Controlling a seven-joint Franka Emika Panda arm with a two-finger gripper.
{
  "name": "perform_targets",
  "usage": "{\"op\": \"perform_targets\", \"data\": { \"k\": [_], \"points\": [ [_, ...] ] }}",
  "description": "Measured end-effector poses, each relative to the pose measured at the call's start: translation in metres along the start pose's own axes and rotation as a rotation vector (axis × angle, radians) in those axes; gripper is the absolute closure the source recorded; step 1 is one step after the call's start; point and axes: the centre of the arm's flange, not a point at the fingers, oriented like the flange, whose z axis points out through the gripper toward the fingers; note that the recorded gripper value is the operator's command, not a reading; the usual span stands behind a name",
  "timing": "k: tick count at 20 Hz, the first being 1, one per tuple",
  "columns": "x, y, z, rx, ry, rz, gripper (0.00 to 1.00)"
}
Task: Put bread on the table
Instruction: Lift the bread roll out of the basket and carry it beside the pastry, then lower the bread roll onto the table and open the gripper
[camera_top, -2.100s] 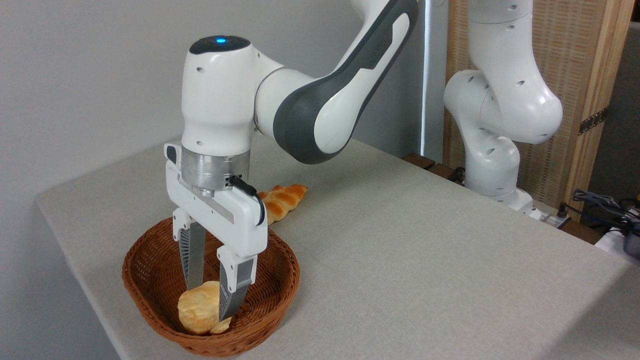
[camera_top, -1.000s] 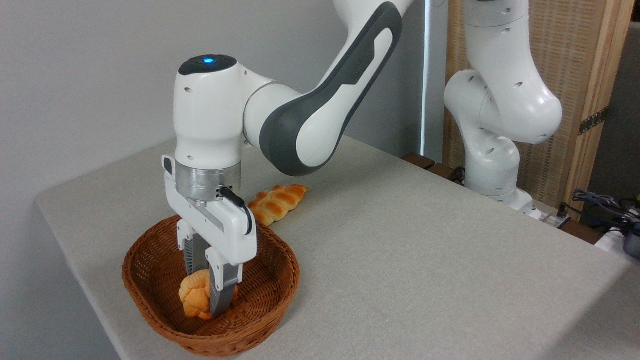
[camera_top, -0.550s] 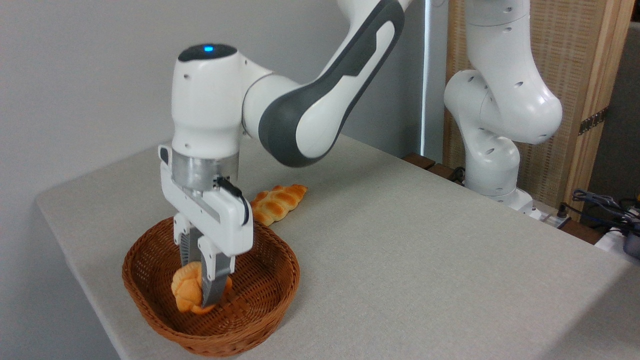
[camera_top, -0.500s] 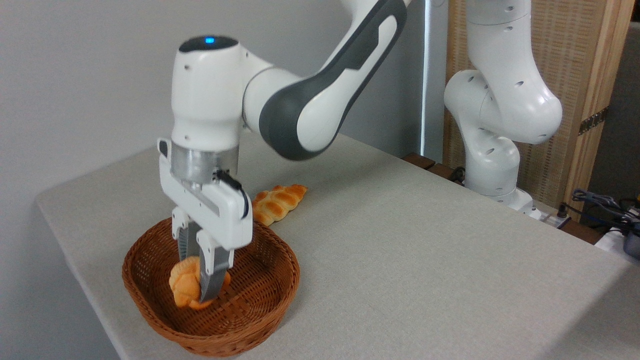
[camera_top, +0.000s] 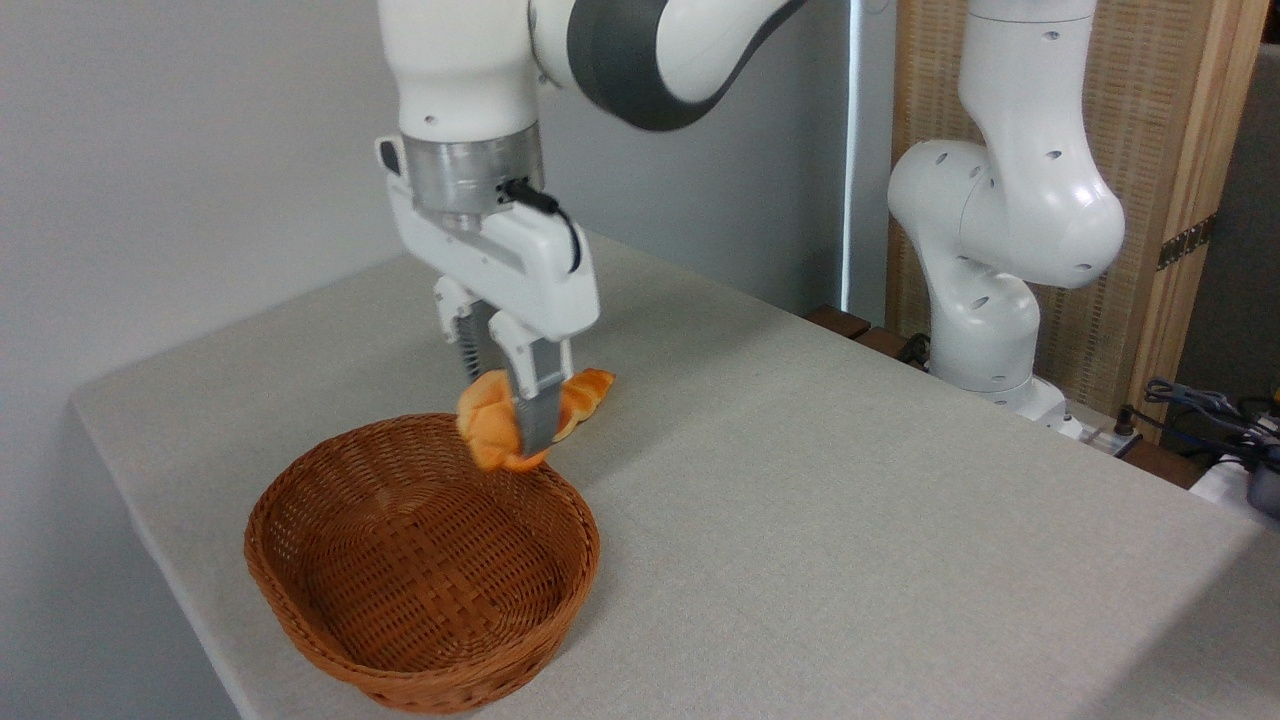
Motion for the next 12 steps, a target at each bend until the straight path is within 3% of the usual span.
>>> {"op": "perform_targets", "data": {
  "k": [5,8,12],
  "points": [
    [-0.028,0.025,0.019,-0.073,-0.088,0.005,0.49],
    [-0.041,0.049,0.046,-0.111,-0.138,0.027,0.2],
    [-0.038,0.07,0.067,-0.137,-0.176,0.066,0.01]
  ]
}}
